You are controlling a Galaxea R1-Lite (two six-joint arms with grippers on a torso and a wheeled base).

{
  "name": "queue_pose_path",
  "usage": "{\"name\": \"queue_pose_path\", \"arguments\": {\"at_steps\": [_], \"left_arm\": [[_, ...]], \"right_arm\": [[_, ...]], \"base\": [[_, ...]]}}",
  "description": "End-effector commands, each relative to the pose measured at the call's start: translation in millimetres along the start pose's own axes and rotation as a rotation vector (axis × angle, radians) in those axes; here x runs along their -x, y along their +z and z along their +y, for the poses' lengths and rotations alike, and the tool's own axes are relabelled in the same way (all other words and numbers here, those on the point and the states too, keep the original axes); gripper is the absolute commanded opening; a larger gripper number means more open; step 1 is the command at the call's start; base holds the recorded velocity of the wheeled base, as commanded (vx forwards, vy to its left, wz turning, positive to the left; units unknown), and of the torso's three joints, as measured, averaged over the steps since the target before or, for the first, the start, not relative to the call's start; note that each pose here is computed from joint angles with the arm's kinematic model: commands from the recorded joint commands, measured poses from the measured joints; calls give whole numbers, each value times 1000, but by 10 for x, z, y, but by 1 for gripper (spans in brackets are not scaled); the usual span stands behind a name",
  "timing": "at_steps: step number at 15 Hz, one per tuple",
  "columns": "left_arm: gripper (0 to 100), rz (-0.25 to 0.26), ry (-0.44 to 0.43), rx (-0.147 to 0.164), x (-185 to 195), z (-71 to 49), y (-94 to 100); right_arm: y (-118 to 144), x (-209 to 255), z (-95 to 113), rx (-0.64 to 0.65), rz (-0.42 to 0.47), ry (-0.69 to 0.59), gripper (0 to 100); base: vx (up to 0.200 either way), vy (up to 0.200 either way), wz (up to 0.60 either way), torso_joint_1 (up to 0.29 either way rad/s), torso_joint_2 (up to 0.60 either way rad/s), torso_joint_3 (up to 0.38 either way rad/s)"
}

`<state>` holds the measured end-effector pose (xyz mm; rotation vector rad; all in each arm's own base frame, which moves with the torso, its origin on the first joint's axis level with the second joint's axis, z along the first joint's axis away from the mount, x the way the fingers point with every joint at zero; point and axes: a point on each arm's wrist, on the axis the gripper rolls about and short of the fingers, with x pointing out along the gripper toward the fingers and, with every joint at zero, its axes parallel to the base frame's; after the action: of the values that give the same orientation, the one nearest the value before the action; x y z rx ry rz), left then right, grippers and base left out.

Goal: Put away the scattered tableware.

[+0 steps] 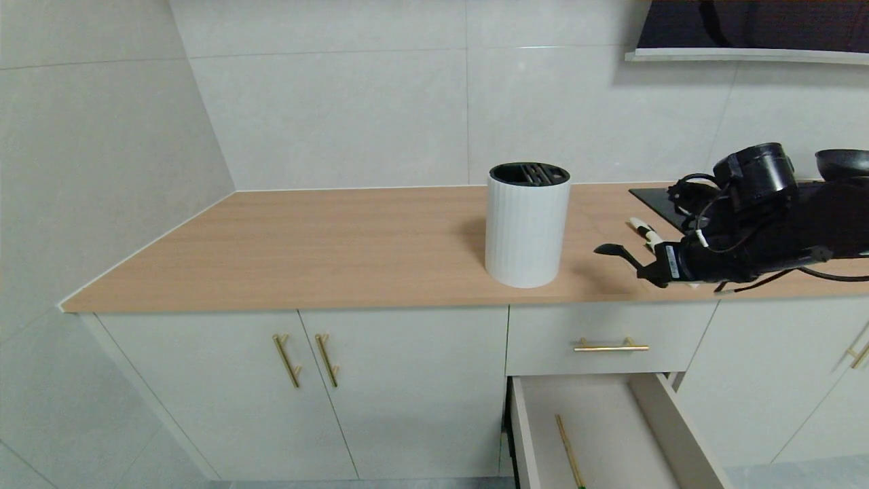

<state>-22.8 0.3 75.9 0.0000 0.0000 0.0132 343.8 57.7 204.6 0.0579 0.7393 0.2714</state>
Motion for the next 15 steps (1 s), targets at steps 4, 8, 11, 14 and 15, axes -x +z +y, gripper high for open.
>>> {"name": "queue_pose_path", "arguments": {"at_steps": [4,8,11,14,15], "left_arm": [[100,0,1,0,0,0,0],[100,0,1,0,0,0,0],[100,0,1,0,0,0,0],[100,0,1,0,0,0,0],[100,0,1,0,0,0,0]], "right_arm": [[-414,286,58,3,21,4,0],[-685,302,37,7,0,5,0],[-789,235,11,10,-5,3,0],[-792,232,6,10,-10,2,0],[-798,227,4,11,-7,0,0]], "base": [[0,0,0,0,0,0],[0,0,0,0,0,0],[0,0,0,0,0,0],[0,0,0,0,0,0],[0,0,0,0,0,0]]}}
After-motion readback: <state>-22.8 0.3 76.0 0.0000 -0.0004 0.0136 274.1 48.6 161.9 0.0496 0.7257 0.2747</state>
